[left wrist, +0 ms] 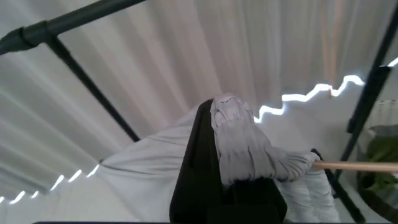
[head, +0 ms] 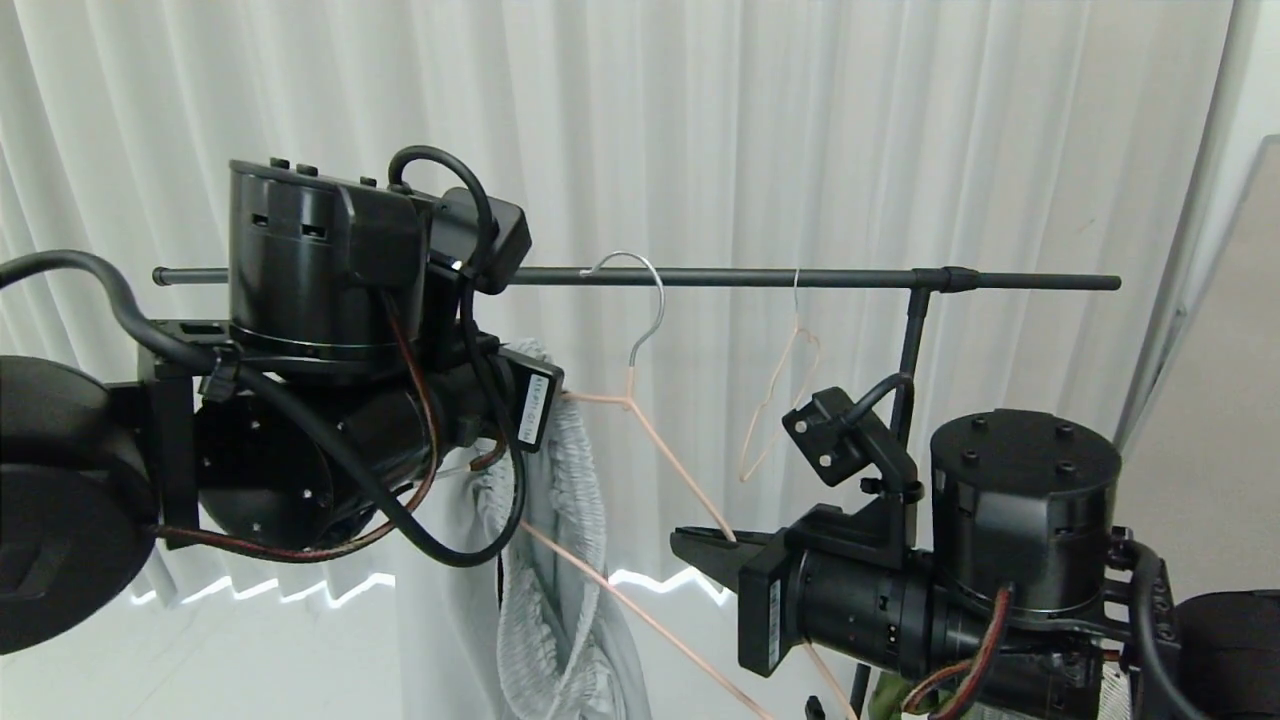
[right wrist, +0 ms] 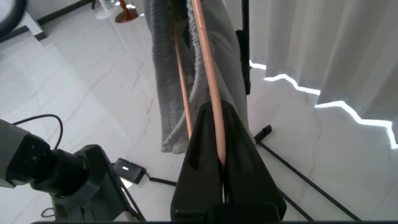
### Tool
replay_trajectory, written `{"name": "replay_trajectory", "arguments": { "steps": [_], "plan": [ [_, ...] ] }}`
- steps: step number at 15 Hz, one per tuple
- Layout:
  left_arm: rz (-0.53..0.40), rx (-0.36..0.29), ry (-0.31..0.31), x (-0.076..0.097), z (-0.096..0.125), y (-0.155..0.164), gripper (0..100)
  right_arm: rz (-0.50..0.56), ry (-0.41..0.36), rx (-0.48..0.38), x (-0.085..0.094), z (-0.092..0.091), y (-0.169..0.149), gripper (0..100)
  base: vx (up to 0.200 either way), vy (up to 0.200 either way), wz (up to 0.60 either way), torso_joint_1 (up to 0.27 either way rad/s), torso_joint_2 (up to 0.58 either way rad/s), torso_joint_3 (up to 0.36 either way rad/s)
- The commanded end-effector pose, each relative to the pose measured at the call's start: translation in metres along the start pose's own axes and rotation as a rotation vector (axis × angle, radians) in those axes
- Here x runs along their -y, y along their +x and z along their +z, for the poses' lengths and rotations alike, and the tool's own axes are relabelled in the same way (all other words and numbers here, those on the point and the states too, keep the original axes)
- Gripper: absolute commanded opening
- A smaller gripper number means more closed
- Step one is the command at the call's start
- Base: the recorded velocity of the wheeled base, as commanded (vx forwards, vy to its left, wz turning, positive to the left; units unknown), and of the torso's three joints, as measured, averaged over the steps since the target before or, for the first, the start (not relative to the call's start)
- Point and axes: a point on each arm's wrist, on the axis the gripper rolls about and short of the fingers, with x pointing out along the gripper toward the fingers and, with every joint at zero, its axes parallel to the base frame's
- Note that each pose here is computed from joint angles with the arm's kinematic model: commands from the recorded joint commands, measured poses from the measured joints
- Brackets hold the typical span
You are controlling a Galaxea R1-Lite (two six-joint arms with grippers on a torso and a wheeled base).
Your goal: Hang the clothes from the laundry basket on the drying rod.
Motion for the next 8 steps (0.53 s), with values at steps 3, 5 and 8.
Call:
{"name": "replay_trajectory", "arguments": {
  "steps": [3, 5, 8],
  "plan": [
    [-0.111, 0.074, -0.007, 0.011, 0.010, -0.011, 0, 0.012, -0.001, 0.015, 0.002, -0.009, -0.005, 0, 0.000, 0.000, 0.00, 0.000, 0.00, 0.000],
    [-0.141, 0.105, -0.004, 0.018, 0.013, -0.015, 0, 0.012, -0.001, 0.021, 0.002, -0.008, -0.008, 0, 0.000, 0.000, 0.00, 0.000, 0.00, 0.000],
    [-0.200, 0.157, -0.014, 0.028, 0.016, -0.018, 0, 0.012, -0.001, 0.026, 0.003, -0.009, -0.012, 0, 0.000, 0.000, 0.00, 0.000, 0.00, 0.000]
  ]
}}
